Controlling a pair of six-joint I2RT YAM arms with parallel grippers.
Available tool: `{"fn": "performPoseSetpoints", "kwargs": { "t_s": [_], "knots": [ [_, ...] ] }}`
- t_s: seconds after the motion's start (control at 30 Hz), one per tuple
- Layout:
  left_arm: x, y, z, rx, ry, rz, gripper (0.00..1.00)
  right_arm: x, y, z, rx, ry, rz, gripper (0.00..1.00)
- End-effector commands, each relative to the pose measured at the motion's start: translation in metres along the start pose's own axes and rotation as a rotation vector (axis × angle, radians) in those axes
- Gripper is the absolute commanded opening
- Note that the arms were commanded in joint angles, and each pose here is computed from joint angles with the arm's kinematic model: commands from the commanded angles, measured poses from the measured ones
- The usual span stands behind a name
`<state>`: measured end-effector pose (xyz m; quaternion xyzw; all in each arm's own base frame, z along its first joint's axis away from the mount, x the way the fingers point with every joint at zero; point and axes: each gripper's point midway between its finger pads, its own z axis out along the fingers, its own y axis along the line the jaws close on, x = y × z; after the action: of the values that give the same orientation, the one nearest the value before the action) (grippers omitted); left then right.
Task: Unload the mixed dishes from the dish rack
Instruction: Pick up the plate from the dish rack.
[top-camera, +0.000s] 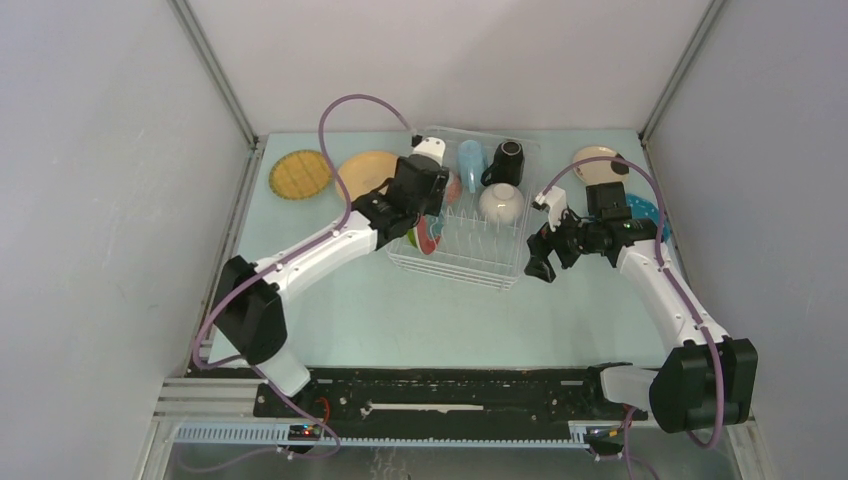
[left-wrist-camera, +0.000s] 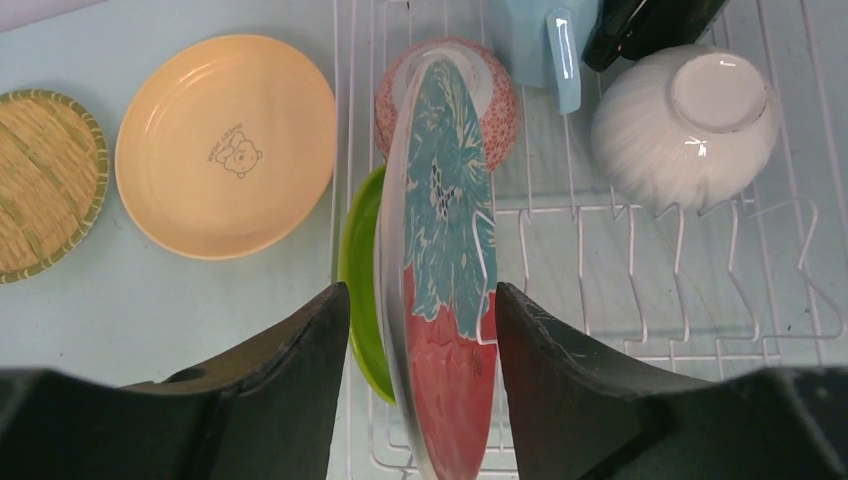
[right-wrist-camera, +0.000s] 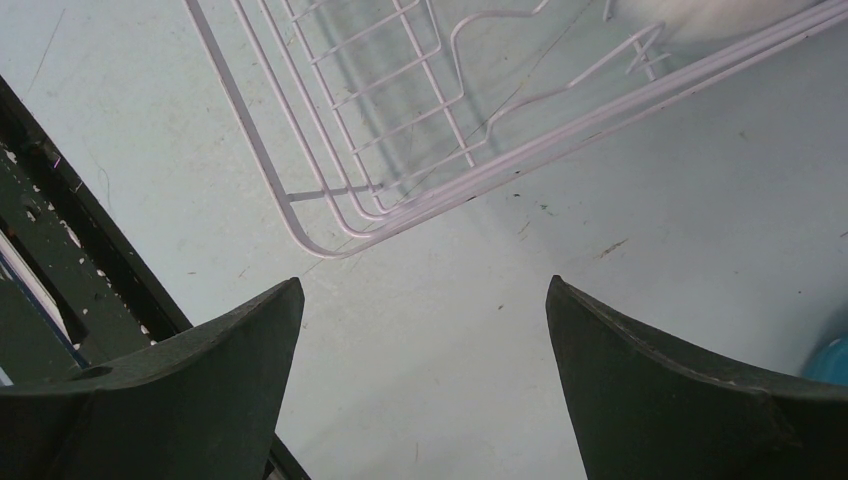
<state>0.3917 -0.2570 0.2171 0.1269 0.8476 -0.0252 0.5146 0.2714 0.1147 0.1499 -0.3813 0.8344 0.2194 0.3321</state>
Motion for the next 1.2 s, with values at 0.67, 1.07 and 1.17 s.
{"fn": "performPoseSetpoints", "kwargs": {
  "t_s": [0.67, 1.07, 1.17],
  "knots": [
    [-0.018, 0.004, 0.010, -0.064, -0.038, 0.061, 0.03, -0.013, -0.005, -0.007, 0.028, -0.025, -0.046, 1.00],
    [-0.078, 0.008, -0.035, -0.029, -0.224, 0.012, 0.00, -0.014, -0.005, -0.008, 0.030, -0.028, -0.049, 1.00],
    [-0.089, 0.010, -0.044, -0.029, -0.264, -0.005, 0.00, -0.014, -0.005, -0.008, 0.029, -0.028, -0.049, 1.00]
  ]
}}
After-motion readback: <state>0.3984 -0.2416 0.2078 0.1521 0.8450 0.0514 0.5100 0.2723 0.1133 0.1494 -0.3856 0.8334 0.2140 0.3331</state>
